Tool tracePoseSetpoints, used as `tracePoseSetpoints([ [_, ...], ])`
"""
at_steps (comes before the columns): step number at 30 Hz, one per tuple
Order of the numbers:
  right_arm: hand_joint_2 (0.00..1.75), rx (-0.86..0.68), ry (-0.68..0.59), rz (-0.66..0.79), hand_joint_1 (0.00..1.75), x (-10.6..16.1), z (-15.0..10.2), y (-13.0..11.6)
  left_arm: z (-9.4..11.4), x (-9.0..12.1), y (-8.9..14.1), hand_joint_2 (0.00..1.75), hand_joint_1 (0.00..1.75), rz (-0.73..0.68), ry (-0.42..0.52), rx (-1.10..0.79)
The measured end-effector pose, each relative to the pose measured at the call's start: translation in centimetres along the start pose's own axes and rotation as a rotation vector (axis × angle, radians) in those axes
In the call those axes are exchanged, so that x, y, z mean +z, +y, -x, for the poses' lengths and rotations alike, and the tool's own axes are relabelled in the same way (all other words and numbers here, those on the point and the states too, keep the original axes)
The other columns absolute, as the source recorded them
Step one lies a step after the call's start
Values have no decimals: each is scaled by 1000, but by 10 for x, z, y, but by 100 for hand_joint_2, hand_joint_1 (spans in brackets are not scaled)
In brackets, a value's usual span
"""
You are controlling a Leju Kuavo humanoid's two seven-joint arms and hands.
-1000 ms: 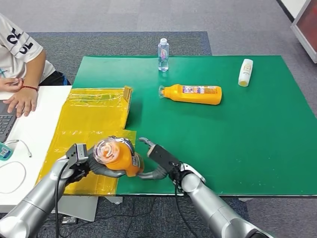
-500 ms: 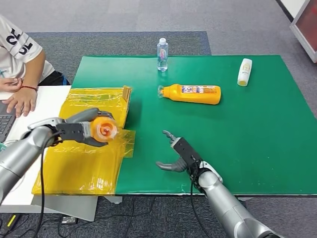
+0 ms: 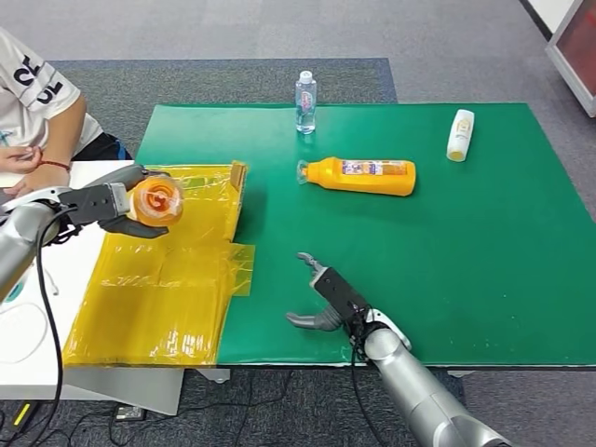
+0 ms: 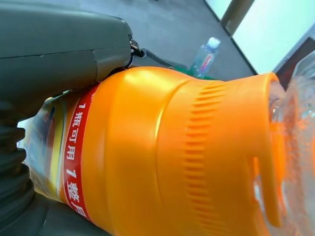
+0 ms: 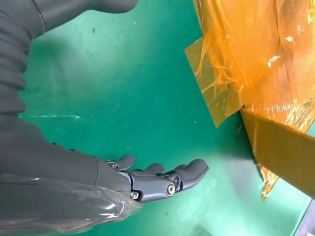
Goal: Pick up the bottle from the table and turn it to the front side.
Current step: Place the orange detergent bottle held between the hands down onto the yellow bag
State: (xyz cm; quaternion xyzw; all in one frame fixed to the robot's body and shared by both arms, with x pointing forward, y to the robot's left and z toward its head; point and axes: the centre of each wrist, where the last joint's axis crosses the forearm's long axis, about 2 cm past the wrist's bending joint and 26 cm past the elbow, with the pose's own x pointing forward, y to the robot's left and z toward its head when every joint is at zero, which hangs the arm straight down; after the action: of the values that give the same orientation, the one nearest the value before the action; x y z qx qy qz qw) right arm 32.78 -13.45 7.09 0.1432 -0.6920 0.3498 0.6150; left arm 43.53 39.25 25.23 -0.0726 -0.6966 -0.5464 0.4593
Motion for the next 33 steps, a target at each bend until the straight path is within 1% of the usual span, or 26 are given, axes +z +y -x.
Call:
tracePoseSetpoints([
  [5, 175, 1, -5, -12, 0, -3, -3, 4, 19, 13, -14, 175, 175, -1, 23, 66],
  [10, 175, 2, -9, -24, 0, -8, -8, 9, 41, 31, -50, 175, 175, -13, 23, 225],
  [13, 175, 2, -7, -31, 0, -9, -9, 12, 48, 43, -68, 175, 175, -48, -13, 351],
  [17, 175, 2, -3, -39, 0, -9, -10, 15, 51, 55, -80, 175, 175, -108, -83, 475],
  [20, 175, 0, 1, -44, 0, -9, -10, 17, 52, 60, -87, 175, 175, -141, -130, 536],
  [23, 175, -1, 1, -47, 0, -9, -10, 19, 52, 62, -90, 175, 175, -172, -154, 558],
  [27, 175, -1, 1, -48, 0, -10, -11, 20, 51, 62, -85, 175, 175, -197, -186, 569],
  [30, 175, -5, 1, -45, 0, -10, -12, 21, 48, 57, -77, 175, 175, -206, -204, 552],
  [33, 175, -8, -4, -41, 0, -12, -13, 22, 43, 49, -61, 175, 175, -212, -215, 514],
])
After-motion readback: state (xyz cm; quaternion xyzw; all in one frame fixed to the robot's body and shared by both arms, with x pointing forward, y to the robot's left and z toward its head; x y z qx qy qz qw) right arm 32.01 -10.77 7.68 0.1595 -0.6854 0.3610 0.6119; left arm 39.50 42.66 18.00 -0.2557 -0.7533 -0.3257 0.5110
